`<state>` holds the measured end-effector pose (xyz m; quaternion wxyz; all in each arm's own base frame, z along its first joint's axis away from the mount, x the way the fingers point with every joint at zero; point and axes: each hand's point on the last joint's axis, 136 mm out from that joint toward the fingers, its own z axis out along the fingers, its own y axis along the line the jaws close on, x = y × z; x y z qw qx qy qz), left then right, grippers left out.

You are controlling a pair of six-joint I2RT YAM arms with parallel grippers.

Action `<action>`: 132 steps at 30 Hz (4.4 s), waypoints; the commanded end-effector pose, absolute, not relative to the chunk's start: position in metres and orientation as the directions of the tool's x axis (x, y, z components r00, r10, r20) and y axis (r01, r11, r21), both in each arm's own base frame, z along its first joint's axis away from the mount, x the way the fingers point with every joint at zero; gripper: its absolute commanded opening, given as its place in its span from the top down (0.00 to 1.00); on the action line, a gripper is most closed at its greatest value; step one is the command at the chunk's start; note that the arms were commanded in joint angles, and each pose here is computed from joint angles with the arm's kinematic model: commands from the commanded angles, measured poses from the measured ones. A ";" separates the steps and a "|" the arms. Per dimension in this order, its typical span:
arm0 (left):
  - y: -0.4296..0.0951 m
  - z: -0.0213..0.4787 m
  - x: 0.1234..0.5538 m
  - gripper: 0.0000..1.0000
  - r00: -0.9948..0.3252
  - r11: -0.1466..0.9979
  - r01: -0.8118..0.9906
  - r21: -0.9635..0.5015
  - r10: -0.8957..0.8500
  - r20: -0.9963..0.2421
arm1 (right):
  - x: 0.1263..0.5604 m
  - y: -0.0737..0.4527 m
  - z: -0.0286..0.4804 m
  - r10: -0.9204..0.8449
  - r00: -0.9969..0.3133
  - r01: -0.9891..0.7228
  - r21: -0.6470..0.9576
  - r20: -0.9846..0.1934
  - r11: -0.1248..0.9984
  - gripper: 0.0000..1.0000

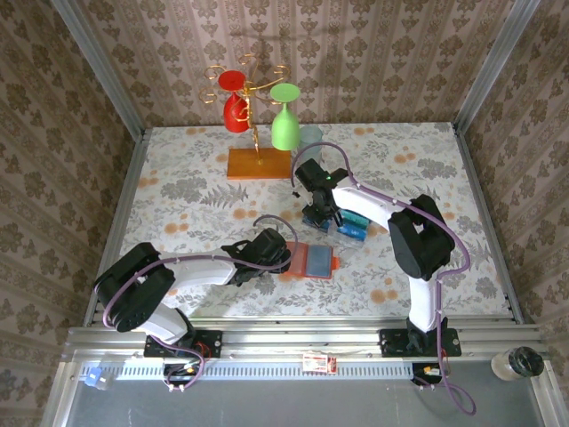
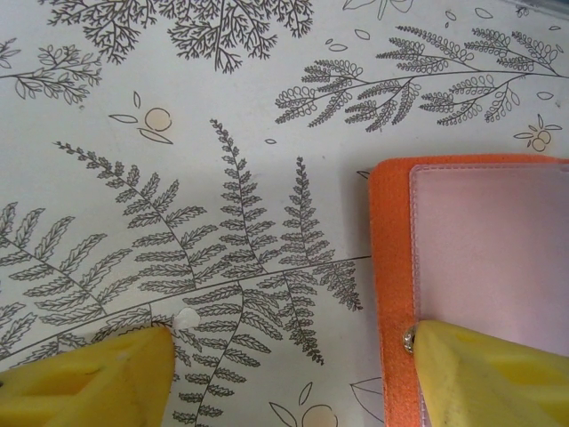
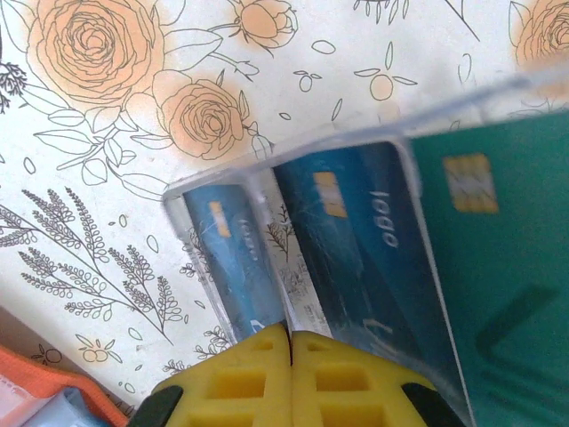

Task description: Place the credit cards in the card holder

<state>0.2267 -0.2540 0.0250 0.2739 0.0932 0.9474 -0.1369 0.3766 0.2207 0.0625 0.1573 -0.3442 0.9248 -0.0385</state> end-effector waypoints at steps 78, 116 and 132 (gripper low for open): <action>-0.231 0.058 0.213 0.25 -0.786 0.959 0.235 -0.159 0.092 -0.611 | 0.276 0.267 0.056 0.010 -0.983 -0.120 0.676 -0.185 0.727 1.00; -0.243 0.022 0.207 0.23 -0.818 0.948 0.315 -0.037 0.252 -0.517 | 0.269 0.230 0.089 0.330 -0.881 -0.029 0.735 -0.339 0.678 1.00; -0.244 0.019 0.206 0.23 -0.822 0.950 0.310 -0.034 0.251 -0.511 | 0.267 0.230 0.084 0.399 -0.821 -0.051 0.748 -0.408 0.661 1.00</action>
